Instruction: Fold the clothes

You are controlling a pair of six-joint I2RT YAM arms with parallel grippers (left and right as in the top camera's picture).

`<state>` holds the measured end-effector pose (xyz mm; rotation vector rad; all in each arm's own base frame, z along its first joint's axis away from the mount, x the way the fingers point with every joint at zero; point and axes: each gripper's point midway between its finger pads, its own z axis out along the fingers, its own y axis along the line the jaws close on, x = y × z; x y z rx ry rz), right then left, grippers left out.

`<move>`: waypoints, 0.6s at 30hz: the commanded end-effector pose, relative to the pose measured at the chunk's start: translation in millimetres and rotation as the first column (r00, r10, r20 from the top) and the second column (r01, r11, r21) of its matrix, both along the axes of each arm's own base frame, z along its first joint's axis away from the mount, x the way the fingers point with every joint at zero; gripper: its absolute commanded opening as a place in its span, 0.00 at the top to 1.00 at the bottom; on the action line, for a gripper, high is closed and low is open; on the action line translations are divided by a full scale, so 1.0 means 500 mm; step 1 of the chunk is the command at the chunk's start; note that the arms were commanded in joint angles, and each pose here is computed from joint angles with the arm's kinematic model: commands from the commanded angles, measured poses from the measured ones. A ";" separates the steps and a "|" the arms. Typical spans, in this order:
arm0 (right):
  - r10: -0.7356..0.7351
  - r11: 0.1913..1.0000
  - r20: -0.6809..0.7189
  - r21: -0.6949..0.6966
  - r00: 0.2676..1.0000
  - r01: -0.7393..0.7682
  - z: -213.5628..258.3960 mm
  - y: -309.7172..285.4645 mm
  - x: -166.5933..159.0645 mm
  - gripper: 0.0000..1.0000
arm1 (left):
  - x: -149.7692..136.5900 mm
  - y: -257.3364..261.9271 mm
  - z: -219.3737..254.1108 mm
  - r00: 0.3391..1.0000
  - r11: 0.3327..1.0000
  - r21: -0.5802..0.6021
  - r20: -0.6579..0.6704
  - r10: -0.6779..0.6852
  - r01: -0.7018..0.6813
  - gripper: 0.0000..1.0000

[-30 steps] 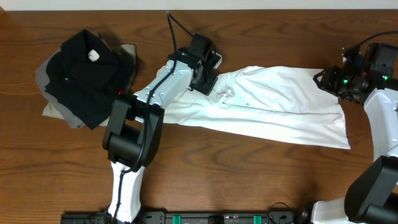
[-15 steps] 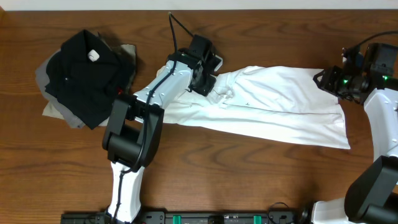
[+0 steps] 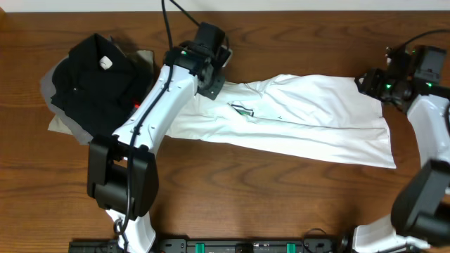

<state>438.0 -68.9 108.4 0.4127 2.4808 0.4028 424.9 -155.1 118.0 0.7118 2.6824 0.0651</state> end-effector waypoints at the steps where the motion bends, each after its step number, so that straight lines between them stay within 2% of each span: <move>1: 0.000 0.999 -0.023 -0.033 1.000 -0.001 -0.057 -0.015 0.023 0.51 | 0.009 0.018 -0.002 1.000 0.999 0.023 0.007 0.027 -0.027 0.94; 9: -0.105 0.993 0.073 -0.049 0.992 0.109 -0.122 -0.105 0.093 0.50 | 0.009 0.019 -0.001 0.999 0.999 0.013 0.007 0.053 -0.053 0.94; 18: -0.191 0.980 0.103 -0.030 0.976 0.195 -0.188 -0.154 0.121 0.49 | 0.017 0.016 0.006 0.998 0.999 0.004 0.027 0.054 -0.054 0.94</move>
